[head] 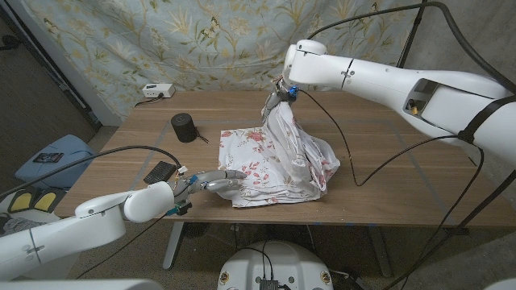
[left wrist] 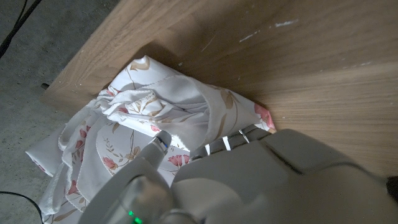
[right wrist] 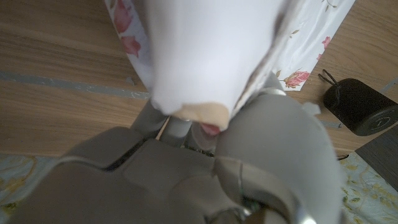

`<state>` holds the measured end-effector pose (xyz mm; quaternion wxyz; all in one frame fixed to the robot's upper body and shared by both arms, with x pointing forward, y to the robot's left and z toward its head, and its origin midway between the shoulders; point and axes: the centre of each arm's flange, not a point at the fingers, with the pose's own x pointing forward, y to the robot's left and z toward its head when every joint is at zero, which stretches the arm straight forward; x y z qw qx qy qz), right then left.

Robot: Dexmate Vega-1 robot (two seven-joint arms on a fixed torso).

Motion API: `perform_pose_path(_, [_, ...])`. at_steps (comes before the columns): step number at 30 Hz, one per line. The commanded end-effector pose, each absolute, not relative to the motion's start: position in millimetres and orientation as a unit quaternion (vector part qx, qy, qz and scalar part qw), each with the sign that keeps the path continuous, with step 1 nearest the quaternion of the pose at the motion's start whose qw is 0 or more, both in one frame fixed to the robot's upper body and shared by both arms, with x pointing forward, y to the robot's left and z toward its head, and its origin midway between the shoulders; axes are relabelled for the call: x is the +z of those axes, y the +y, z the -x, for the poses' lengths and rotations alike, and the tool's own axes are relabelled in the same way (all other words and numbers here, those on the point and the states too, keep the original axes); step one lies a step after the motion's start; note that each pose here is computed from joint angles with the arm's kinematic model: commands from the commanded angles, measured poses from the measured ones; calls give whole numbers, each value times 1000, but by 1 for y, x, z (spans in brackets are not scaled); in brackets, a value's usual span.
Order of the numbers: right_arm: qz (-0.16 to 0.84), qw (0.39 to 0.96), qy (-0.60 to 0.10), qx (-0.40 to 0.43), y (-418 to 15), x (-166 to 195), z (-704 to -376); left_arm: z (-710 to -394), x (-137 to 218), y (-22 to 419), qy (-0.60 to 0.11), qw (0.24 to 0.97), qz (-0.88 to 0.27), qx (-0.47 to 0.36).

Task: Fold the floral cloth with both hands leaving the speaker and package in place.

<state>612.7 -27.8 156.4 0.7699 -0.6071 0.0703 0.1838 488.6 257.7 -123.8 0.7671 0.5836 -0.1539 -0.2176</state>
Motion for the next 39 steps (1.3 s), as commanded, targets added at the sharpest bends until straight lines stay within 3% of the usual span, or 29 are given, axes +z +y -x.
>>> perform_pose_path(1, [597,774,85,193,-16,148,-618,-489,-125,258,-156,768,-582,-219])
perform_pose_path(22, [589,770,74,233,29,142,-618,-488,-123,260,-158,772,-578,-212])
perform_pose_path(39, [577,773,92,248,40,125,-642,-487,-123,260,-156,776,-574,-211])
